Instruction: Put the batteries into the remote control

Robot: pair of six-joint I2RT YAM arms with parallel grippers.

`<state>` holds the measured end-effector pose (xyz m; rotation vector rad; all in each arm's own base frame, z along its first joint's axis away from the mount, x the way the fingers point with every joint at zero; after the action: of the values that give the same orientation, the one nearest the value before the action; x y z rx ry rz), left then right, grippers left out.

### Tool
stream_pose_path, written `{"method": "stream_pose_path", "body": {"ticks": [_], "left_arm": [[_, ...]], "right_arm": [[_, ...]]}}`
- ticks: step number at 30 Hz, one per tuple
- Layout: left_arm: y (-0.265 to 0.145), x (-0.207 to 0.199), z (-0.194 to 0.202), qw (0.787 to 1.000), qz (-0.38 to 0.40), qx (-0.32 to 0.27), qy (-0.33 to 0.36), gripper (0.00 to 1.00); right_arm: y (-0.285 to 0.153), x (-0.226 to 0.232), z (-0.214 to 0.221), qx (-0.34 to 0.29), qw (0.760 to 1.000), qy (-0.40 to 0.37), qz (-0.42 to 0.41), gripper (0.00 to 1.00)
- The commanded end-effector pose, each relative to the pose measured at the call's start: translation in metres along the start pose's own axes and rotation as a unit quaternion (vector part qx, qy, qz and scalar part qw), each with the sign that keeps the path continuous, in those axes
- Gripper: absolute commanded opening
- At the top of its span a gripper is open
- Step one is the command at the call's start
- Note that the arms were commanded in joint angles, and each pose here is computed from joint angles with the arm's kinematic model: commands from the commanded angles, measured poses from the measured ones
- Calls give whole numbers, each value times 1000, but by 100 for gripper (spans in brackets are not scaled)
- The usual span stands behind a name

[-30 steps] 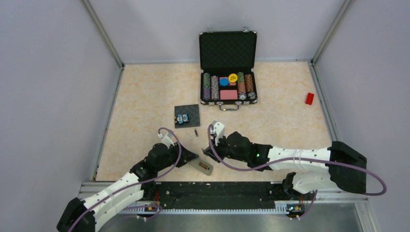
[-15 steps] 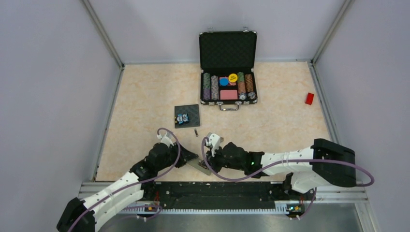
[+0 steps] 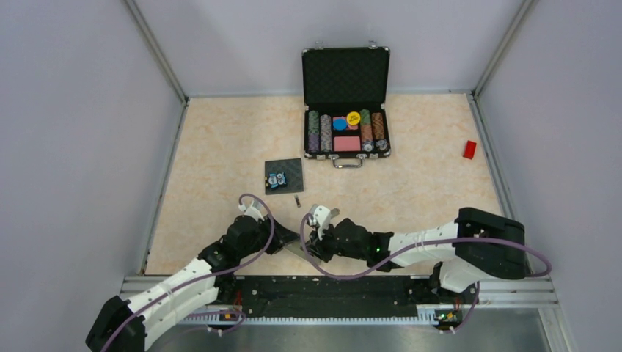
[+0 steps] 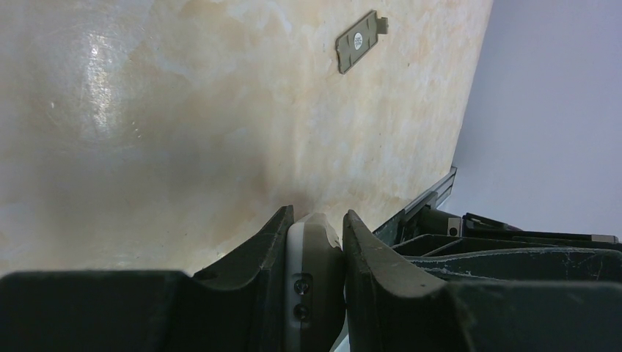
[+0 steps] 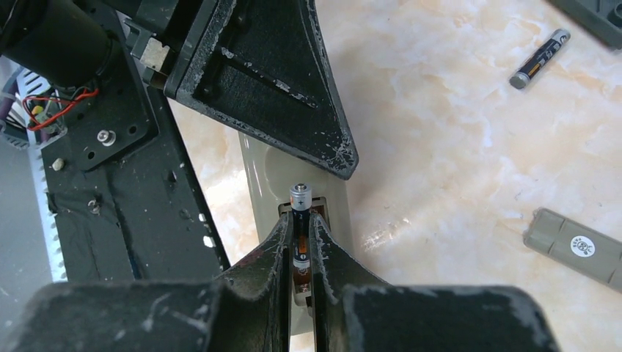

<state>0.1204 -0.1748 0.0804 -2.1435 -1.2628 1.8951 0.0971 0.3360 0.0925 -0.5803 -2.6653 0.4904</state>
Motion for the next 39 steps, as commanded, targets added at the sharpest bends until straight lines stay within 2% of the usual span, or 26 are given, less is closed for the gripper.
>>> {"method": "stream_pose_path", "body": {"ticks": [1,20,35,39], "left_arm": [[0,21,6,999,-43,7,11,0],[-1,25,7,999,-41,2,8,0],[-1,25,7,999,-40,1,8,0],[0,27,7,999,-42,1,8,0]], "right_arm": [[6,5,-7,-32,999,-24,-10,10],[7,-1,15,-23,995,-96,-35,11],[12,-1,22,15,994,-104,-36,23],[10,4,9,5,995,-90,-39,29]]}}
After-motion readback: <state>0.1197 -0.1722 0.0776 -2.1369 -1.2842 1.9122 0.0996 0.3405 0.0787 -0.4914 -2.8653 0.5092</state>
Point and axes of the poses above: each gripper's point midway between its finger pads, its own y axis out along the fingers, its own x axis along the line the jaws close on, z = x × y, the point moved 5 cm from there along -y, back along the fingers, and after that the axes turned 4 degrees about y, right-handed, at the moved point
